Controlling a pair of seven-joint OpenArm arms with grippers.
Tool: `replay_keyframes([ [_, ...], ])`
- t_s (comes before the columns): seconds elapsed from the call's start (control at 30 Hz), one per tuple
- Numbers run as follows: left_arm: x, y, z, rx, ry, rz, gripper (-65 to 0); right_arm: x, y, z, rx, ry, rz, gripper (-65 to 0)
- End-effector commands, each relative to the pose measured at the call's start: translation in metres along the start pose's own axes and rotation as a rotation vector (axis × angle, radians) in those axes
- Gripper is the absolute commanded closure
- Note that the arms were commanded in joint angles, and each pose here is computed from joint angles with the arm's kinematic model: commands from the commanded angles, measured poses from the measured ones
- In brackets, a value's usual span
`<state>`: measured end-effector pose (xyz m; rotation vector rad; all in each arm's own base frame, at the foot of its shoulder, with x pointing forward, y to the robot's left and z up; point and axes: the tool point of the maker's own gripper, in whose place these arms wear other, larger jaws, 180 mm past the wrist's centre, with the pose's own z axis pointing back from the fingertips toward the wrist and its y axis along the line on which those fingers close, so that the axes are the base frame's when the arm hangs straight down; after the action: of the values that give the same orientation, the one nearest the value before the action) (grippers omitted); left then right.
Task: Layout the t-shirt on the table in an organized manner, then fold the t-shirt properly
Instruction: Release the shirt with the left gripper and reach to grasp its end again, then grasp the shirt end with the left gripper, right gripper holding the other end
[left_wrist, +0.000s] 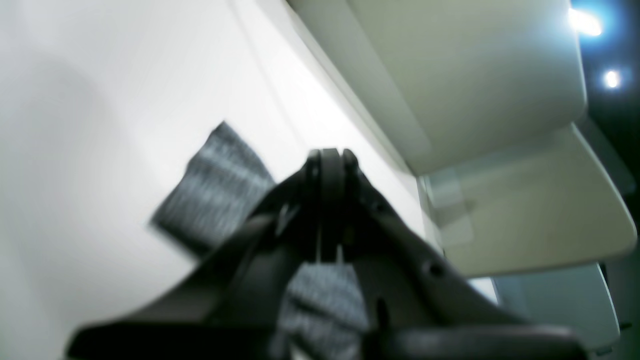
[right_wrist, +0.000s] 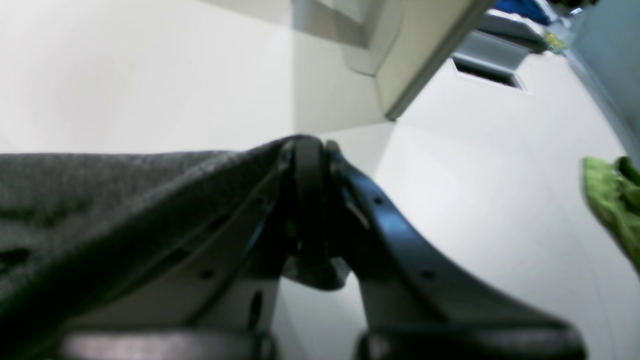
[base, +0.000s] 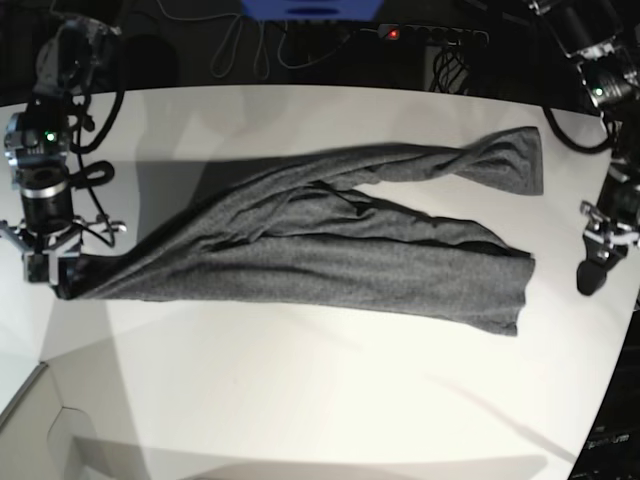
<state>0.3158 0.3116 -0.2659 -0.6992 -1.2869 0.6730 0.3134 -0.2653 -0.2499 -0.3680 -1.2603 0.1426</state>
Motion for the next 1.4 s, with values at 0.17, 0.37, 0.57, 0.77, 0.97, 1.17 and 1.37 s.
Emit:
replay_keyframes([
  [0.17,0.044,0.013,0.042,0.03,-0.122,0.007,-0.1,0.003,-0.001,0.016,0.003,-0.025,0.024,0.0],
  [0.37,0.03,0.039,0.021,0.069,-0.083,0.087,-0.5,-0.005,0.005,0.018,0.014,-0.006,0.005,0.0],
  [0.57,-0.027,0.067,-0.036,0.146,0.083,0.119,-15.6,-0.006,0.008,0.018,0.016,-0.003,-0.005,0.0],
  [0.77,-0.061,0.072,-0.063,0.194,0.164,0.085,-43.1,-0.007,0.01,0.019,0.017,-0.001,-0.015,0.0],
  [0.97,-0.075,0.074,-0.08,0.22,0.203,0.054,-45.7,-0.007,0.01,0.019,0.017,0.0,-0.015,0.0],
  [1.17,-0.077,0.072,-0.088,0.232,0.217,0.019,-44.2,-0.008,0.011,0.019,0.017,0.004,-0.017,0.0],
  [1.37,-0.08,0.061,-0.097,0.204,0.21,0.034,-11.5,-0.008,0.01,0.019,0.016,0.006,-0.014,0.0],
])
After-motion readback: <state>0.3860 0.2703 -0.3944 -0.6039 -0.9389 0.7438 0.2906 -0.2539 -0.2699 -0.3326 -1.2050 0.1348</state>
